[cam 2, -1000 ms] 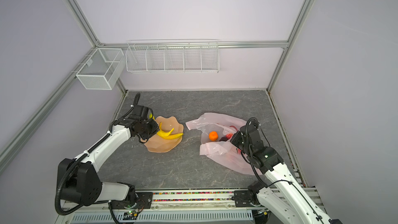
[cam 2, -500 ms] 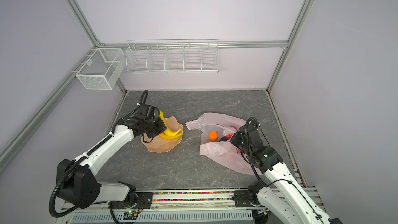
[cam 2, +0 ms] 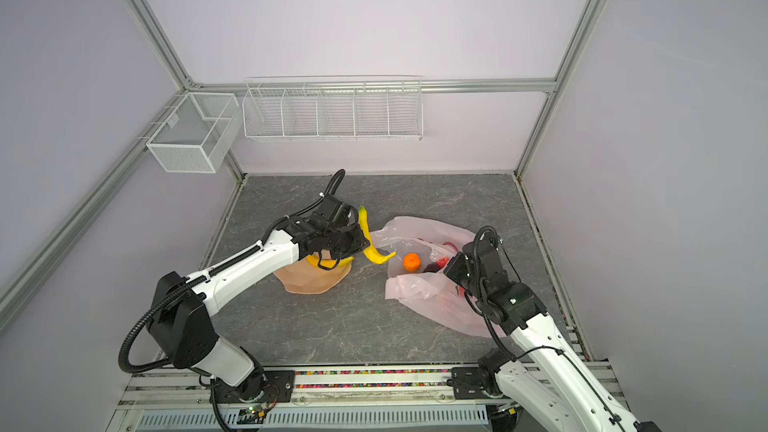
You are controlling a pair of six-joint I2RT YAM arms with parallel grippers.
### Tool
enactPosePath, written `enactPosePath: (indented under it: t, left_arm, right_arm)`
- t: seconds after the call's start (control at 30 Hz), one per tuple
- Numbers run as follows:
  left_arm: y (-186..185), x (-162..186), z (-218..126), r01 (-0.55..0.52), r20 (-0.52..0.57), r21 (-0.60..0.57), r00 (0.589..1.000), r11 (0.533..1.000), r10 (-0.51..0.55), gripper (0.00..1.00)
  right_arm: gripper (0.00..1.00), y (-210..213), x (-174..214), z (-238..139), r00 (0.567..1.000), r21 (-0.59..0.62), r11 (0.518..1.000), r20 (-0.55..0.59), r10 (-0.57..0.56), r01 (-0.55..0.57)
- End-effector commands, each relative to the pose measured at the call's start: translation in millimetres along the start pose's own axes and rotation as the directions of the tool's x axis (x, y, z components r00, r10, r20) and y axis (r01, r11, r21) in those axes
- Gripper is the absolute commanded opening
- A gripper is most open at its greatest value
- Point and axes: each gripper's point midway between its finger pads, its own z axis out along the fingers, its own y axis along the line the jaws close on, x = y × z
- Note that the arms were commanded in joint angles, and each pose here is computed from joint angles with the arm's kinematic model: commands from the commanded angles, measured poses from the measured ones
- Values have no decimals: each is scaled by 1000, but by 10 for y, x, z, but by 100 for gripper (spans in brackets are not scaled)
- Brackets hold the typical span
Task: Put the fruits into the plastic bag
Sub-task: 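Lift the yellow banana with the left gripper toward the bag opening, then lower the banana into the bag and open the left gripper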
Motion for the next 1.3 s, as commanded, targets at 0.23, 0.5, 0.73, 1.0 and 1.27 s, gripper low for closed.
enactPosePath:
  t: [0.23, 0.5, 0.73, 1.0, 1.27]
  left_arm:
    - [-358, 163, 240, -12, -25, 27, 1000, 1000, 13, 5]
    - [-577, 542, 540, -35, -131, 47, 990, 998, 41, 4]
    - [-651, 903, 791, -58, -252, 49, 965, 997, 69, 3]
    - [-689, 1075, 883, -56, -305, 68, 950, 996, 74, 2]
    - [-669, 1294, 906, -86, -377, 71, 920, 994, 107, 1]
  right_arm:
    - [11, 2, -12, -30, 1000, -2, 1000, 5, 20, -20]
    - [11, 13, -6, -15, 1000, -3, 1000, 0, 14, -14]
    - [11, -9, -2, -8, 1000, 4, 1000, 1, 8, -8]
    - [12, -4, -7, -2, 1000, 5, 1000, -1, 2, -2]
    - [12, -5, -10, 0, 1000, 5, 1000, -2, 3, -3]
